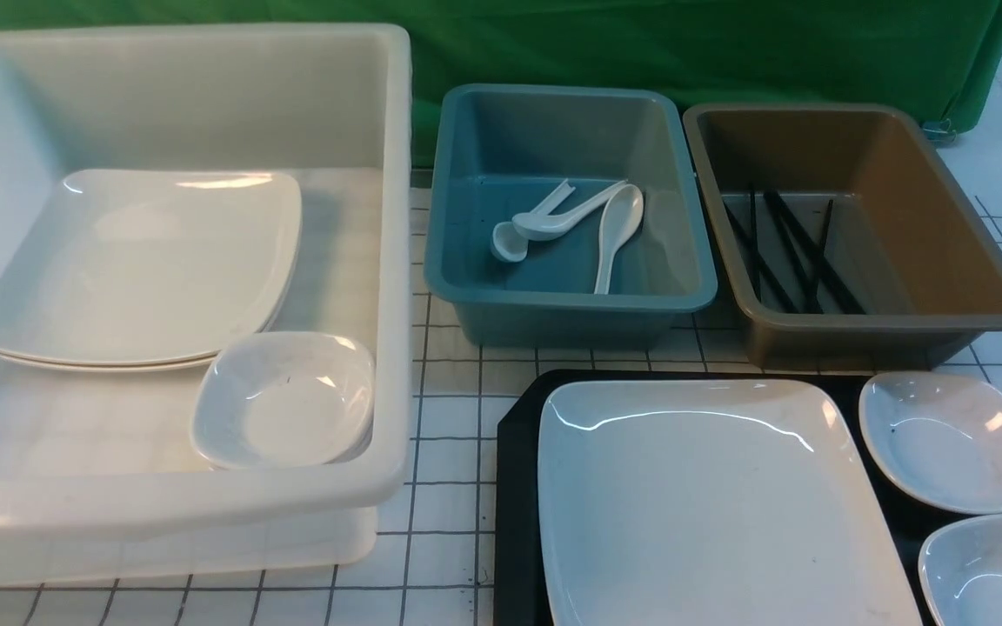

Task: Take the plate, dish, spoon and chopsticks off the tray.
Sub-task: Use the left arm to grab a plate from the dinner plate

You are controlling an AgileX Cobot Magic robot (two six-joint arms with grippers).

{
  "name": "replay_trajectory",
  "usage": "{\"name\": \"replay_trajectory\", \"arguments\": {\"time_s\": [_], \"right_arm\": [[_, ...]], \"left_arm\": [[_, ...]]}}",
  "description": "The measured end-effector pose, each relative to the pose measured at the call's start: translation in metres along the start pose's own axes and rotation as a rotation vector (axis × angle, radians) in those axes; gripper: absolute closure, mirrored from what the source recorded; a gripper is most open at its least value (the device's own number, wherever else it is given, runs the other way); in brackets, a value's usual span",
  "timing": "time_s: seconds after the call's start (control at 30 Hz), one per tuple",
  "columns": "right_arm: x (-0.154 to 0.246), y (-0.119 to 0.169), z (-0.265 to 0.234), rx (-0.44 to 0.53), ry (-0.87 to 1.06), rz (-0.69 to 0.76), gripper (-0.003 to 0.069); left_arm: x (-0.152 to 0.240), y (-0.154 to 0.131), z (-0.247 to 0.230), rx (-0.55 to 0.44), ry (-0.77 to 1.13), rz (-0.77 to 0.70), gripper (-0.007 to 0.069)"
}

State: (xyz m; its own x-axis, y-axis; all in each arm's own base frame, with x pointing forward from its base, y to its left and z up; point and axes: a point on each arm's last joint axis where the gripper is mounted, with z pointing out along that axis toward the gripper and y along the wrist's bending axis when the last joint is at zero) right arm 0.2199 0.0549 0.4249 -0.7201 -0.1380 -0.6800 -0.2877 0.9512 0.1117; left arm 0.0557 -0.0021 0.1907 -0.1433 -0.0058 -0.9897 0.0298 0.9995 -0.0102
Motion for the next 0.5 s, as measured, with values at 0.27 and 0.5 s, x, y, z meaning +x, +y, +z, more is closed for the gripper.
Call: {"name": "replay_trajectory", "arguments": {"time_s": [0.27,0.5], "right_arm": [[0.093,0.019,-0.035,-0.103,-0.042,-0.085,0.0654],[0.151,0.02,-0.061,-0.09,-0.243,-0.124,0.0652]], "left_arm": [[0.0,0.0,0.0,0.0,0.0,0.0,0.0621],[0.0,0.0,0.0,0.0,0.0,0.0,0.0621]]}}
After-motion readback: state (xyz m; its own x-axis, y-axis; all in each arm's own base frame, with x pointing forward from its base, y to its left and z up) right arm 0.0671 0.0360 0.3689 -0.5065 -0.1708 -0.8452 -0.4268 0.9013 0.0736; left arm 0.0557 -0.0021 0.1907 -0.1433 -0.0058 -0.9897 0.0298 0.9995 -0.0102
